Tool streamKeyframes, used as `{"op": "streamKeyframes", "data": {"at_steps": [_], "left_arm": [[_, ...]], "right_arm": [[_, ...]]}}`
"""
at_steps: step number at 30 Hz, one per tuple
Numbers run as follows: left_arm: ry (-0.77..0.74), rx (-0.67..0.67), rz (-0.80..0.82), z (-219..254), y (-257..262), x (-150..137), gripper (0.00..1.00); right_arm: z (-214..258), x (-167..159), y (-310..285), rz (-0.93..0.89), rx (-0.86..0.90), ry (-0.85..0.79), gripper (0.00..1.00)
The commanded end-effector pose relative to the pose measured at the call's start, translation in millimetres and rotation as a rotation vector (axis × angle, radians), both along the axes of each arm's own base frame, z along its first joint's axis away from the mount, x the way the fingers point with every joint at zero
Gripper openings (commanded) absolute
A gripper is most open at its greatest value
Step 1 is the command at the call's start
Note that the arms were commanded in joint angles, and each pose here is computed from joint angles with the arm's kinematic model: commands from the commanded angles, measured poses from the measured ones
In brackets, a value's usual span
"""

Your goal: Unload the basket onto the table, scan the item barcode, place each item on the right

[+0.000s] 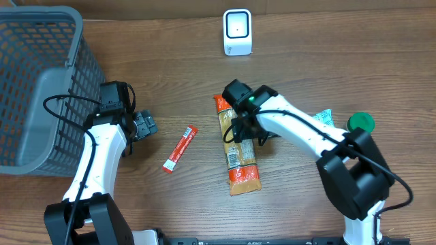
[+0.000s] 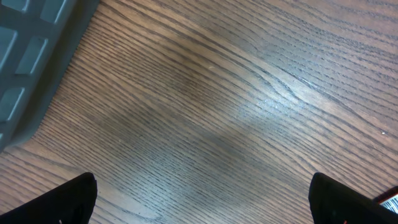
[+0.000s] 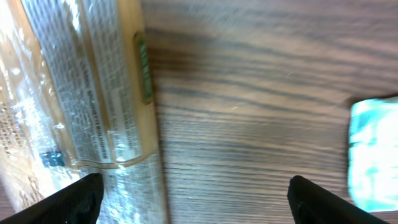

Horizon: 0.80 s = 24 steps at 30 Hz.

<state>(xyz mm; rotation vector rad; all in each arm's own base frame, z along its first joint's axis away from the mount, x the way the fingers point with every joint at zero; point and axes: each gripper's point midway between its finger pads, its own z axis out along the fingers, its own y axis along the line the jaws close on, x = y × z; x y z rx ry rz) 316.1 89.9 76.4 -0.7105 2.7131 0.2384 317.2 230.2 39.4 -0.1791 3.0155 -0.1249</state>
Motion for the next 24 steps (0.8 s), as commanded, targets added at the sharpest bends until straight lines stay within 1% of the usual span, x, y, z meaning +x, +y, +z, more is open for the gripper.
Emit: {"op": "streamKeyframes", "data": {"at_steps": [1,4,5,10,13,16,20,24], "left_arm": [[-0.024,0.001,-0.013,7,-1,7,1.0],[-0.024,0.001,-0.013,7,-1,7,1.0],[-0.024,0.001,-0.013,7,-1,7,1.0],[-0.024,0.001,-0.013,7,-1,7,1.0],[-0.024,0.001,-0.013,7,-1,7,1.0],[-0.024,0.001,-0.013,7,-1,7,1.0],[-0.024,0.001,-0.013,7,-1,7,1.0],[-0.024,0.001,-0.013,7,-1,7,1.0]], "right_arm": [[62,24,0,0.006,0.137,-0.107,0.97],[80,27,-9,0.015,0.234,-0.087,0.98],[83,27,-12,0.028,0.263,-0.073,1.0],[90,25,-29,0.136,0.453,0.042,1.0],[95,23,-38,0.173,0.54,0.075,1.0],[93,25,-51,0.146,0.535,0.084,1.0],[86,20,-51,0.144,0.531,0.101,1.0],[65,8,-44,0.162,0.525,0.133,1.0]]}}
